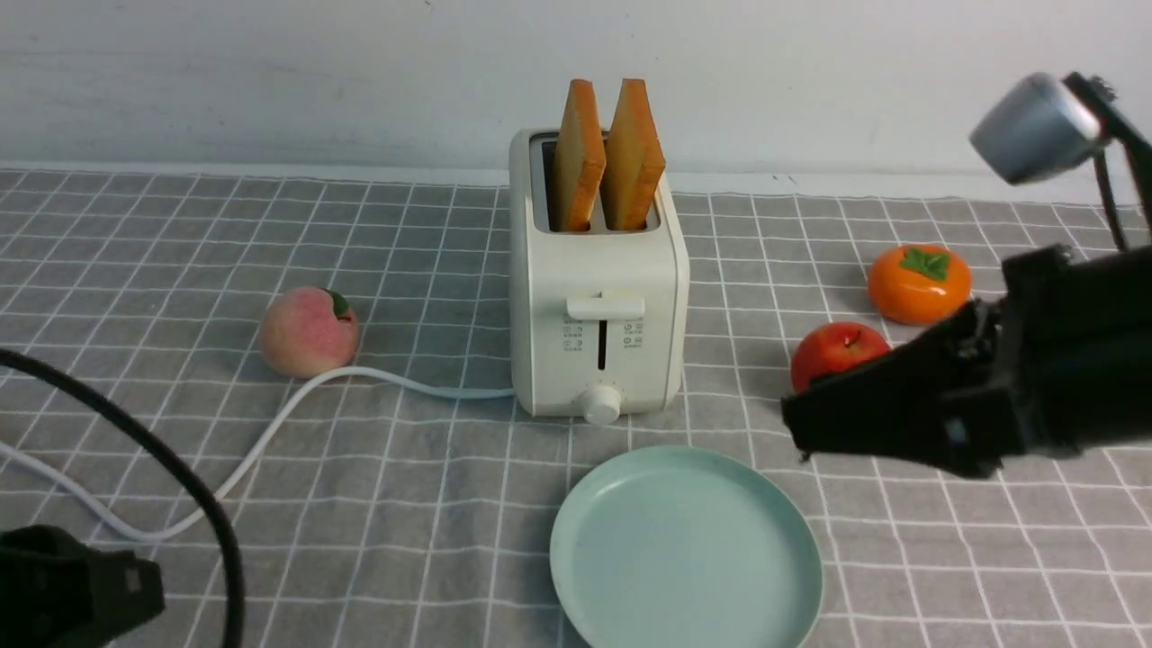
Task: Take toasted bread from bread machine on grey coffee table place on plate.
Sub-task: 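Grasp the toast slice in the toaster and pull it up out of the slot with the right gripper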
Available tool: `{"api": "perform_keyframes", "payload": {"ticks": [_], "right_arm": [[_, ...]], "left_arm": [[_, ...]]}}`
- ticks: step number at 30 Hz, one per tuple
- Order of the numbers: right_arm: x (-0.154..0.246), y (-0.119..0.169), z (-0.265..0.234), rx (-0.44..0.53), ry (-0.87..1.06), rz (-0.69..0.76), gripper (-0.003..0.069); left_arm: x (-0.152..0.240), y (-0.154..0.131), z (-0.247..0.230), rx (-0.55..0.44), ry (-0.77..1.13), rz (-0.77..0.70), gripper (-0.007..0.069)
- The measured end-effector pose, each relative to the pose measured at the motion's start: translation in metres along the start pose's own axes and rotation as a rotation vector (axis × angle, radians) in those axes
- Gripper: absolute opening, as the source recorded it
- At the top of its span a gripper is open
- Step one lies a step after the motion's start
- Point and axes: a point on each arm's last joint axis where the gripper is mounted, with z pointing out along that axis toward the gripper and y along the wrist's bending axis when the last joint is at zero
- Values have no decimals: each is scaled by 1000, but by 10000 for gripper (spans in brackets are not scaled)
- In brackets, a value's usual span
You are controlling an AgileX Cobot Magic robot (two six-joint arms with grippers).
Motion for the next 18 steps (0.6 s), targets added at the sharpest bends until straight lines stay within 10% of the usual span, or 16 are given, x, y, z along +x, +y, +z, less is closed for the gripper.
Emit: {"api": "perform_keyframes", "payload": {"ticks": [18], "right_arm": [[-92,-88,69,204,-112,94,351]], "left_arm": [[-66,-49,44,74,174,93,238]]}}
